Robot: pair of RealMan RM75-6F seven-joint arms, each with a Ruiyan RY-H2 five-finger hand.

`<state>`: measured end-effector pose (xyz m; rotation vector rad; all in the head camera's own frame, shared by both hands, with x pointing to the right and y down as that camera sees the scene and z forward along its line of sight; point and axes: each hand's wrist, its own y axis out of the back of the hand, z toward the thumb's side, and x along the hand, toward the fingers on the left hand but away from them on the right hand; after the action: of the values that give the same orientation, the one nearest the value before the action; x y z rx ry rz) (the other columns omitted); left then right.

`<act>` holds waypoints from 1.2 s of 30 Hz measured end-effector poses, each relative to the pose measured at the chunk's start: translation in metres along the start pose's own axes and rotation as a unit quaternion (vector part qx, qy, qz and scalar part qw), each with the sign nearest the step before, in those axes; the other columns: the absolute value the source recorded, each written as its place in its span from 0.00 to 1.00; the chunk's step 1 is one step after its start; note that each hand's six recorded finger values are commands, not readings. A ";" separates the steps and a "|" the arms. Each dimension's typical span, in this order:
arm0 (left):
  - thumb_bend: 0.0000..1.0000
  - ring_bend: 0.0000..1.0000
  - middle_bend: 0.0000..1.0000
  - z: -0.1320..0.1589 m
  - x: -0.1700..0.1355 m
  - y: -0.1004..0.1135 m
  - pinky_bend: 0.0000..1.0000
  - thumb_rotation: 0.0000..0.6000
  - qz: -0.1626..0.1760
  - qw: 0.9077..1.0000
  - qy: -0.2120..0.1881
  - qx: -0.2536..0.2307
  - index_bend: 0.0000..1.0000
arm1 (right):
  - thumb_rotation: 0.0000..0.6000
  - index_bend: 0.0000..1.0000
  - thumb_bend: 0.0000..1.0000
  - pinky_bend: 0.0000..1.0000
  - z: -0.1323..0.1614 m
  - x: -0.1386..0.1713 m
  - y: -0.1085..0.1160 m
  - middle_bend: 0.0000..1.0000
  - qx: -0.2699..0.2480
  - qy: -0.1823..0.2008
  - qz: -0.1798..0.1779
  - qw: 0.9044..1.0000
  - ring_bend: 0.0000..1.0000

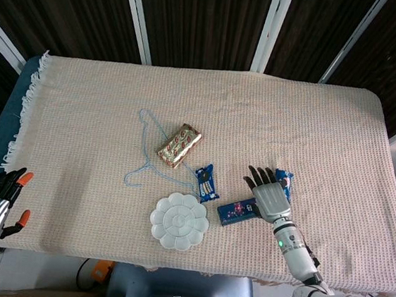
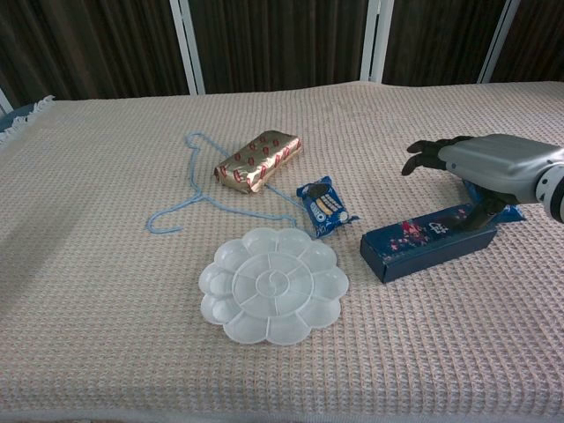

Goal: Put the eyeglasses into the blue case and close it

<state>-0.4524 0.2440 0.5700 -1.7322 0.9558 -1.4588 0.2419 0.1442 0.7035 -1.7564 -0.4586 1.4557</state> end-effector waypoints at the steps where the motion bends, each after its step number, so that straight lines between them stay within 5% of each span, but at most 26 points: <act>1: 0.42 0.00 0.00 -0.001 0.000 0.000 0.04 1.00 0.000 1.000 0.002 0.000 0.00 | 1.00 0.28 0.50 0.02 0.000 0.000 0.001 0.06 0.000 -0.001 -0.002 1.000 0.00; 16: 0.42 0.00 0.00 -0.002 0.000 0.002 0.04 1.00 0.003 1.000 0.006 -0.004 0.00 | 1.00 0.28 0.37 0.00 0.001 0.022 0.015 0.02 -0.012 0.037 -0.017 0.999 0.00; 27: 0.42 0.00 0.00 0.001 0.001 -0.001 0.04 1.00 0.001 1.000 0.006 0.002 0.00 | 1.00 0.31 0.37 0.00 0.006 0.032 -0.002 0.01 0.040 0.070 0.046 0.996 0.00; 36: 0.42 0.00 0.00 -0.001 -0.001 0.001 0.04 1.00 0.004 1.000 0.006 -0.001 0.00 | 1.00 0.46 0.37 0.00 0.016 0.020 -0.011 0.00 0.050 0.065 0.060 0.995 0.00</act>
<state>-0.4533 0.2438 0.5688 -1.7222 0.9702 -1.4644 0.2348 0.1710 0.6981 -1.8112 -0.2124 1.4099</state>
